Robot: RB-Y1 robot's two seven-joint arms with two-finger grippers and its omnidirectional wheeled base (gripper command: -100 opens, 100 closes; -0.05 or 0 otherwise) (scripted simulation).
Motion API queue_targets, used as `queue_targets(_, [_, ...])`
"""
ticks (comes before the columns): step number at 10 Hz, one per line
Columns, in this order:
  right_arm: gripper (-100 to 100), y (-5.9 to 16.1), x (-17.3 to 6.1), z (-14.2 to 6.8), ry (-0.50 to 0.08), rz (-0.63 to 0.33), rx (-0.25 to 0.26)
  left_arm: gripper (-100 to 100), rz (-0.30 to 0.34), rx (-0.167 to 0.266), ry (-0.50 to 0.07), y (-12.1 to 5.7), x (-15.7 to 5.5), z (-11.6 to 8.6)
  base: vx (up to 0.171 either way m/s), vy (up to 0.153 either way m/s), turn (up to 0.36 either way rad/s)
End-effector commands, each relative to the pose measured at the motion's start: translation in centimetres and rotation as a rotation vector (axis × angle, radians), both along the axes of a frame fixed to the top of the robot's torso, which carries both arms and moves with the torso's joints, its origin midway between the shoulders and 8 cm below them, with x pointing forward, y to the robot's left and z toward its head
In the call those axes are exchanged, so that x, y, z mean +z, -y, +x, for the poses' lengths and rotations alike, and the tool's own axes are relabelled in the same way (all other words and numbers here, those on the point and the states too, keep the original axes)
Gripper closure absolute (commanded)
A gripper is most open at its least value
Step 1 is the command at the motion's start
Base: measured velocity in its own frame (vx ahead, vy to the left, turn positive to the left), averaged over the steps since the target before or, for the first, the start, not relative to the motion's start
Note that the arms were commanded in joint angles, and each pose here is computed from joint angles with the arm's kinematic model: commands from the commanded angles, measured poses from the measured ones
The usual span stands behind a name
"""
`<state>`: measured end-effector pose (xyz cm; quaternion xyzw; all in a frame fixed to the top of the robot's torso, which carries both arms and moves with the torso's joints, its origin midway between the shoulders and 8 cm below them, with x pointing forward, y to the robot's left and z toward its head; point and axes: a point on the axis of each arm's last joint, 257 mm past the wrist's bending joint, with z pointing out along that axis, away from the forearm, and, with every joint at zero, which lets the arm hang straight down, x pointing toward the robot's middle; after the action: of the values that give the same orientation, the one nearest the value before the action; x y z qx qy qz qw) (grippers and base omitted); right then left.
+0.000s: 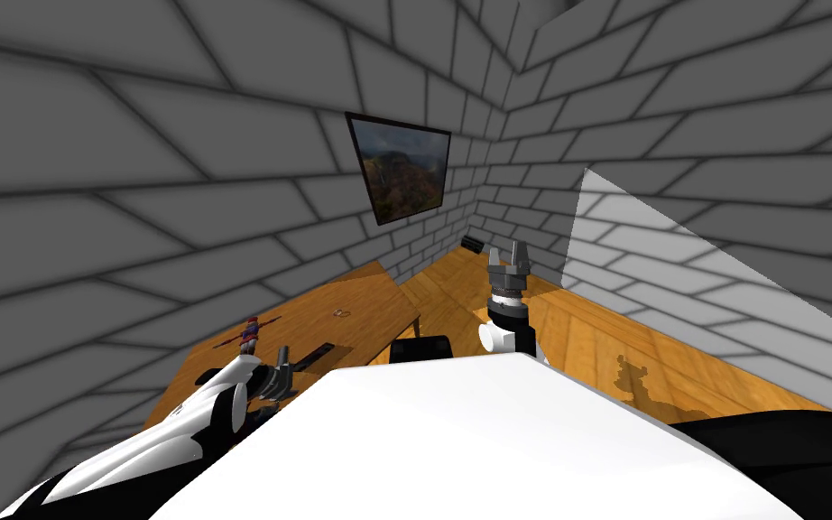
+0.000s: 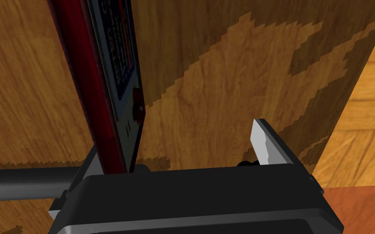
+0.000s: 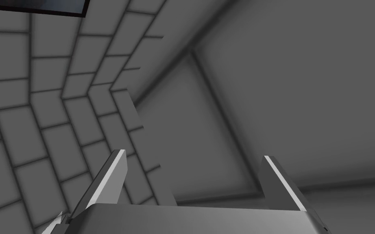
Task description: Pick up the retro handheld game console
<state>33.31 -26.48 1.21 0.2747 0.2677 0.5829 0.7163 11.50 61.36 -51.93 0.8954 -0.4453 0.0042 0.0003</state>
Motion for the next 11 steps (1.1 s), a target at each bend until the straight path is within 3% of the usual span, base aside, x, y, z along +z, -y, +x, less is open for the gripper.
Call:
queue_targets(1, [0, 0.0, 0.0, 0.0, 0.0, 0.0, 0.0, -100, -0.001, -0.018, -0.002, 0.0, 0.0, -0.1, 0.0, -0.005, 0.014])
queue_targets(6, [0, 0.0, 0.0, 0.0, 0.0, 0.0, 0.0, -100, -0.001, -0.018, -0.002, 0.0, 0.0, -0.1, -0.001, 0.007, -0.021])
queue_targets(9, [0, 0.0, 0.0, 0.0, 0.0, 0.0, 0.0, -100, -0.002, -0.026, -0.003, 1.0, -0.8, 0.3, 0.0, 0.024, 0.017])
queue_targets(11, [0, 0.0, 0.0, 0.0, 0.0, 0.0, 0.0, -100, 0.0, -0.037, -0.003, 2.7, -2.0, 0.8, 0.0, 0.05, 0.05])
